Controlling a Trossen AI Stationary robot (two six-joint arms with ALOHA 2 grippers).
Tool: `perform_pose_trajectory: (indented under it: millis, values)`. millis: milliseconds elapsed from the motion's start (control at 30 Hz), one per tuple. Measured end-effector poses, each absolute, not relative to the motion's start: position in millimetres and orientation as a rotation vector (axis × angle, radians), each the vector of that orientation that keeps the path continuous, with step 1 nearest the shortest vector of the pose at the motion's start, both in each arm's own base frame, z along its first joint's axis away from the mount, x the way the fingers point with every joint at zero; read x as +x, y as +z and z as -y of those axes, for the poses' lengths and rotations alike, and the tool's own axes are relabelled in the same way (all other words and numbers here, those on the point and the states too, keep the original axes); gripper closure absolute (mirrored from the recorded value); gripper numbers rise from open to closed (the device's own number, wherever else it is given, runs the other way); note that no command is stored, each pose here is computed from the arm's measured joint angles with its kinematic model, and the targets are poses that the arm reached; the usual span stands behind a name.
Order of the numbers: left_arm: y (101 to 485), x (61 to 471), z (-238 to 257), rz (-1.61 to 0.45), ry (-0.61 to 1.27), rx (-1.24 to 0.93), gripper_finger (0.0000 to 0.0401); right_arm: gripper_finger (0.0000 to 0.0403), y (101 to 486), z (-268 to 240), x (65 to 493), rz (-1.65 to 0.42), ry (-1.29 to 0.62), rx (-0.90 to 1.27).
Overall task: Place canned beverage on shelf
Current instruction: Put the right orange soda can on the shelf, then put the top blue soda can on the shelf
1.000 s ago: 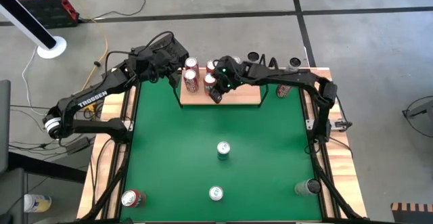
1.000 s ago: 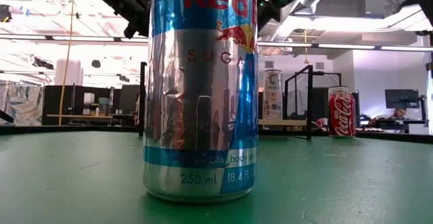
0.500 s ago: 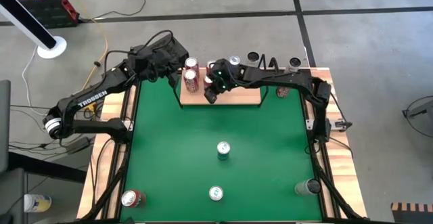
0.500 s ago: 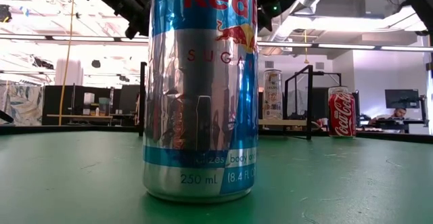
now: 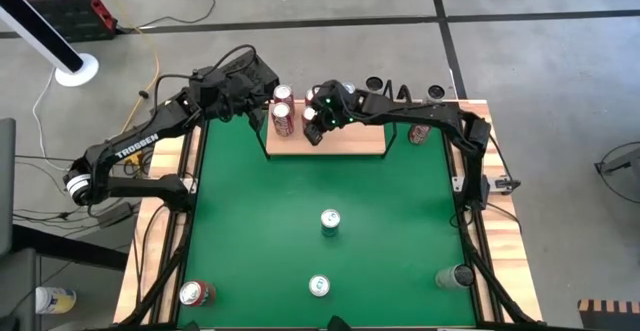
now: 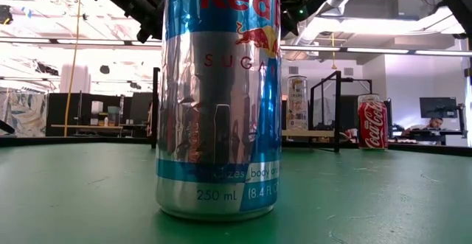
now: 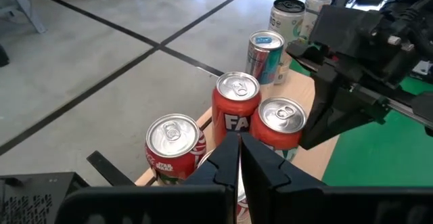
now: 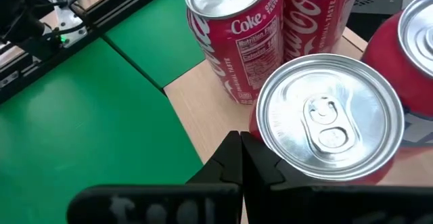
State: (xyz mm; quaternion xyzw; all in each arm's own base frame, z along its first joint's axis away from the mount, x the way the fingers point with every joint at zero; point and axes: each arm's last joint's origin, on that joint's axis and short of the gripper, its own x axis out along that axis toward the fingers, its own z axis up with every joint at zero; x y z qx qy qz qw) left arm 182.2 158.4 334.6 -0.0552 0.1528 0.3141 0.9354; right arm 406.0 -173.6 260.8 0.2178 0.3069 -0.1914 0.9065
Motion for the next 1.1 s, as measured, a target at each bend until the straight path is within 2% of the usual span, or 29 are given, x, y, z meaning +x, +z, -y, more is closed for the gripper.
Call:
perform_pose_trajectory:
  millis: [267,433,767,967,1100]
  values:
    - [334.6,182.2,-158.4,-0.312,0.643,-0.112,0.0401,0.0385,260.7,177.7,404.1,-0.634,-0.402,0.451]
    - [334.5,182.1,-158.4,-0.313,0.643,-0.113,0.0401,0.0385,267.4,165.7,403.5,-0.648,-0.316,0.468]
    - [334.7,182.6,-157.8,-0.310,0.617,-0.115,0.0401,0.0382,324.9,118.9,367.1,-0.699,-0.153,0.501]
    - [335.1,184.7,-154.7,-0.300,0.483,-0.111,0.0401,0.0362,350.8,79.2,342.1,-0.772,-0.026,0.652]
    - [334.9,185.7,-152.6,-0.297,0.408,-0.114,0.0401,0.0348,365.0,37.9,338.4,-0.768,0.065,0.645]
